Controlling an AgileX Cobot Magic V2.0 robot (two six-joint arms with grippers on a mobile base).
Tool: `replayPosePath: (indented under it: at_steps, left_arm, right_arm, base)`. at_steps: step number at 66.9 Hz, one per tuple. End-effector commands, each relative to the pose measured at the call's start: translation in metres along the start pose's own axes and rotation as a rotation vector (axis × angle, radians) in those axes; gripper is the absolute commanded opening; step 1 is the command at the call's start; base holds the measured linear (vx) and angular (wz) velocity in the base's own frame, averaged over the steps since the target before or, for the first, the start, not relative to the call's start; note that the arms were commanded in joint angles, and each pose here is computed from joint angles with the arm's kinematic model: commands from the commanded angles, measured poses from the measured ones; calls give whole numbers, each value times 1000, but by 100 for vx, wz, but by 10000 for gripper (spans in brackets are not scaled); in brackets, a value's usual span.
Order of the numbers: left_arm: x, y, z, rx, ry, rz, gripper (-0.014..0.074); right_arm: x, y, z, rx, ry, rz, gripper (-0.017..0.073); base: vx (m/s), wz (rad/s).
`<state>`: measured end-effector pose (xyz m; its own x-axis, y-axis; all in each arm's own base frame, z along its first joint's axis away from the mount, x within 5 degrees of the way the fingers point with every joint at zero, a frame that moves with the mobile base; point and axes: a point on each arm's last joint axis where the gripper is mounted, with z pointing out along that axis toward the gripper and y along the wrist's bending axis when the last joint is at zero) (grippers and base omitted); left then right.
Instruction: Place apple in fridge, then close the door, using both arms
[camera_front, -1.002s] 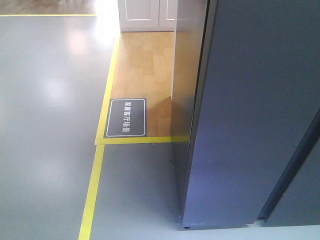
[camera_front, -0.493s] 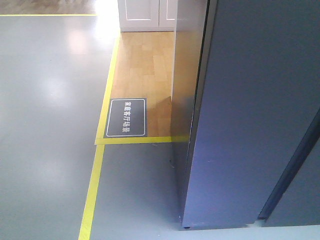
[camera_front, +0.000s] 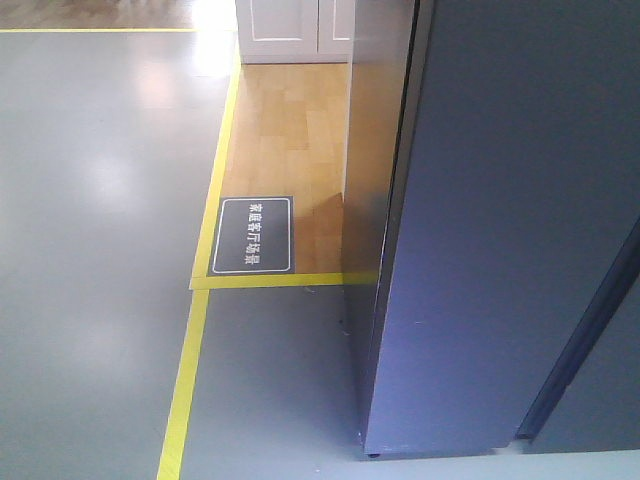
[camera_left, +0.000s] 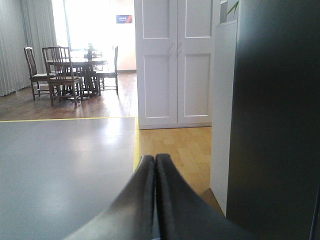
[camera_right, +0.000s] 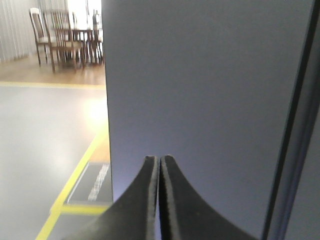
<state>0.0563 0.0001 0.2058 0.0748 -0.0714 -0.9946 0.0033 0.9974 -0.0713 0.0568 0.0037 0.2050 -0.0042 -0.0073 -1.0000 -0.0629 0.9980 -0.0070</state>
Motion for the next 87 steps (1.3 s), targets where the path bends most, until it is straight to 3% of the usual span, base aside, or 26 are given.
replayPosePath:
  at_steps: [1,32,41,87]
  left_arm:
    - [-13,-1,-2,7,-102,-8,-6]
    - [-13,-1,-2,7,-102,-8,-6]
    - [-13,-1,-2,7,-102,-8,-6]
    - [-13,-1,-2,7,-102,-8,-6]
  right_arm:
    - [-7,-1,-2,11,-168,0,-3]
    - [-7,-1,-2,10,-150,-1,-3]
    - [-7,0,-2,8,-150,-36,-3]
    - [-6,0,-2,6,-148,-35,-3]
  base:
    - [0,0]
    - [0,0]
    - [0,0]
    - [0,0]
